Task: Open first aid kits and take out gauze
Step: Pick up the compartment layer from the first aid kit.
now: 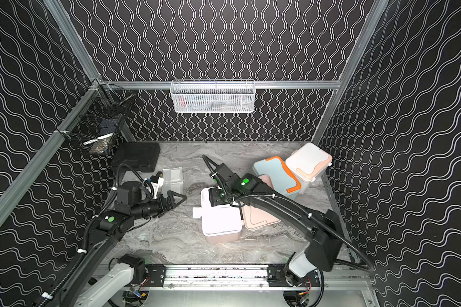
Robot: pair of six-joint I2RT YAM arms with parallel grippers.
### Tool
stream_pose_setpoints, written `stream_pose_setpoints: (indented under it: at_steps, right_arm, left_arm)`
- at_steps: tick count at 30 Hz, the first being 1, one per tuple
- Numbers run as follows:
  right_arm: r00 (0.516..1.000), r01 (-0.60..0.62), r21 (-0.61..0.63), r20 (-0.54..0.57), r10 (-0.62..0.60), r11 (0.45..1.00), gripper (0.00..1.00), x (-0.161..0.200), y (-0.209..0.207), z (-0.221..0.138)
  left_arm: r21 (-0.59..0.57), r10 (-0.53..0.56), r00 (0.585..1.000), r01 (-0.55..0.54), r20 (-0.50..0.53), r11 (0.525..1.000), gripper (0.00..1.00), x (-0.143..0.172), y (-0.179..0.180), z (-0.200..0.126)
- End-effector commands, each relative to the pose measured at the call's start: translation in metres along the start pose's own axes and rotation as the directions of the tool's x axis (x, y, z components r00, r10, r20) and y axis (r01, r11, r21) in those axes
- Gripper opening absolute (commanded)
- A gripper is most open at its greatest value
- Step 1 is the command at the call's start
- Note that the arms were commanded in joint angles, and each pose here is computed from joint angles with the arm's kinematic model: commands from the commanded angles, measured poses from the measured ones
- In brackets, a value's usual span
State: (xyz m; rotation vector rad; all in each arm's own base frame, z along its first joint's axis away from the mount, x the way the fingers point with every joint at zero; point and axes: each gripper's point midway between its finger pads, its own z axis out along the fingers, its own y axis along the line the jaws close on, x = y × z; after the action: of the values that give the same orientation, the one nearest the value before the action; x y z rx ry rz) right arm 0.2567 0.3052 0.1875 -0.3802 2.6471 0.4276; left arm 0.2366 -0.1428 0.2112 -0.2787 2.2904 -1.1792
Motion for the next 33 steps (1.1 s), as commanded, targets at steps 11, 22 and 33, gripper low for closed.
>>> stream_pose_setpoints:
  at_steps: [11, 22, 33]
  right_arm:
    - [0.994, -0.035, 0.251, -0.093, 0.06, 0.967, 0.42, 0.004, -0.025, 0.055]
    - [0.986, -0.076, 0.364, -0.11, 0.124, 0.928, 0.2, 0.012, -0.038, 0.081]
    - [0.983, -0.106, 0.41, -0.092, 0.156, 0.906, 0.03, 0.01, -0.043, 0.085]
  left_arm:
    - [0.141, -0.055, 0.998, 0.059, -0.03, 0.988, 0.99, 0.021, -0.008, 0.007]
    - [0.146, -0.047, 0.997, 0.056, -0.061, 0.988, 0.99, 0.033, -0.01, 0.009]
    - [0.135, -0.033, 0.997, 0.043, -0.076, 0.99, 0.99, 0.042, -0.013, 0.012]
